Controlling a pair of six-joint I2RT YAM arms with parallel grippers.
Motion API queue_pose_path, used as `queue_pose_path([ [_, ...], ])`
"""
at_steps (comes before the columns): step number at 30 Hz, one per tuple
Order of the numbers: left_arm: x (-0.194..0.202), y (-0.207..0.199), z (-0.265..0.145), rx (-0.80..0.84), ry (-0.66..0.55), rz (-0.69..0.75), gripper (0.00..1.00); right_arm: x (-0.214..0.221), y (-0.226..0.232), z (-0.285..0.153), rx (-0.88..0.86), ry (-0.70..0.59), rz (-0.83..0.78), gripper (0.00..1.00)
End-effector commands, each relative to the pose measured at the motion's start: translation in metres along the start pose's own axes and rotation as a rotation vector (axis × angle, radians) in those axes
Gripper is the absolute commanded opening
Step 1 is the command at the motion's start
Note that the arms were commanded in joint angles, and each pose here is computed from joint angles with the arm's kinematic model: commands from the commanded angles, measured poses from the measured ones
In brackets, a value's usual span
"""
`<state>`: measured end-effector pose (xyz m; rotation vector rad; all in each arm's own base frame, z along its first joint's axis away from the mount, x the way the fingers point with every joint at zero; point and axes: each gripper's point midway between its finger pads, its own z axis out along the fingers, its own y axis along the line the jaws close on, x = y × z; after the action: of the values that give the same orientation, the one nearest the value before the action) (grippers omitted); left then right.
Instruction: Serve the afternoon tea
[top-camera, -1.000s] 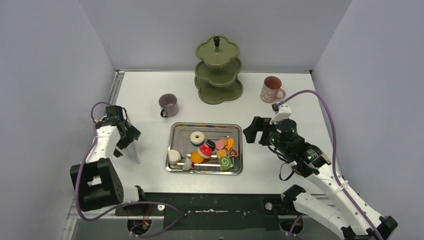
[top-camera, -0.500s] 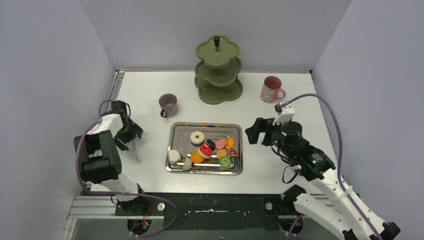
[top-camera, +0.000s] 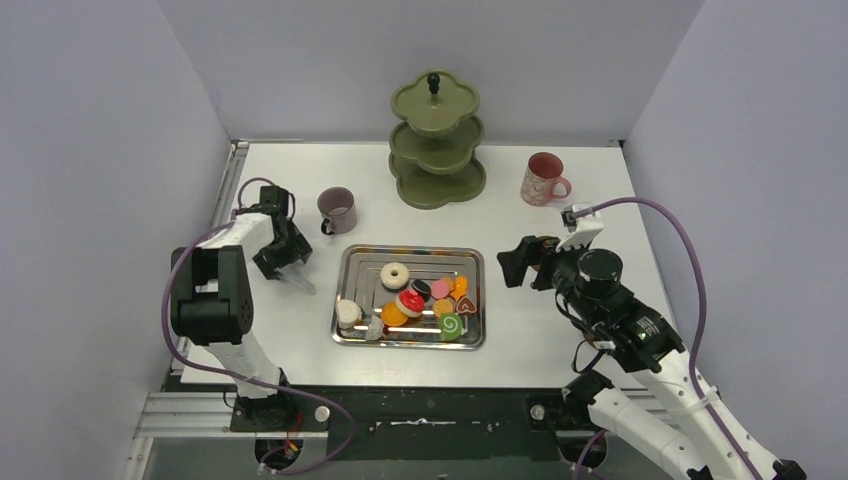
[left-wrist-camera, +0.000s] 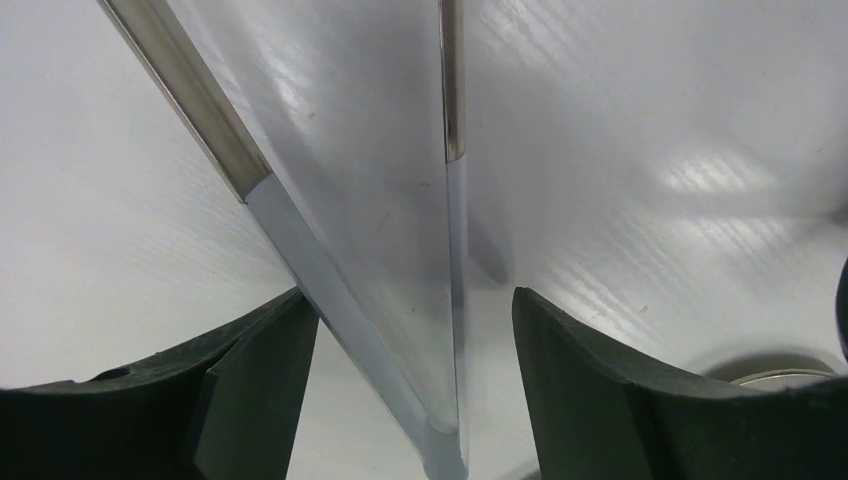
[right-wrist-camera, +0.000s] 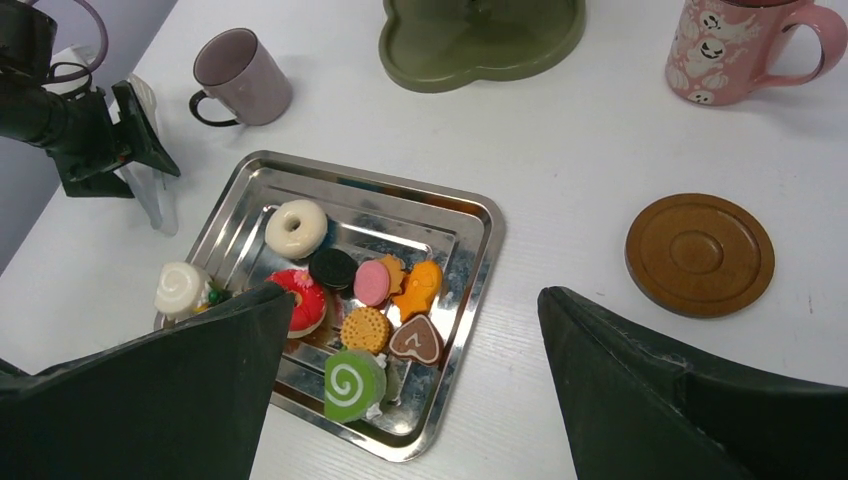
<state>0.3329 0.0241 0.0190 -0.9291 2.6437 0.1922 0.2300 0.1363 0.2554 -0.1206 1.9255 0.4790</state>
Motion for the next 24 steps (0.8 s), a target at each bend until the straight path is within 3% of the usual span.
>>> queue_pose_path([
  [1,-0.026,0.001,-0.004,-0.016,-0.059,-0.105,0.69,-0.037,0.007,-0.005,-0.017,-0.118,0.014,1.00],
  [6,-0.031,0.014,0.002,-0.014,-0.063,-0.220,0.73,-0.038,0.016,-0.007,-0.074,-0.141,0.038,1.00],
  [12,-0.035,0.004,0.017,-0.007,-0.046,-0.222,0.77,-0.045,0.023,-0.012,-0.106,-0.157,0.040,1.00],
  [24,-0.040,0.006,0.019,-0.053,-0.050,-0.201,0.70,-0.043,0.022,-0.013,-0.106,-0.150,0.043,1.00],
])
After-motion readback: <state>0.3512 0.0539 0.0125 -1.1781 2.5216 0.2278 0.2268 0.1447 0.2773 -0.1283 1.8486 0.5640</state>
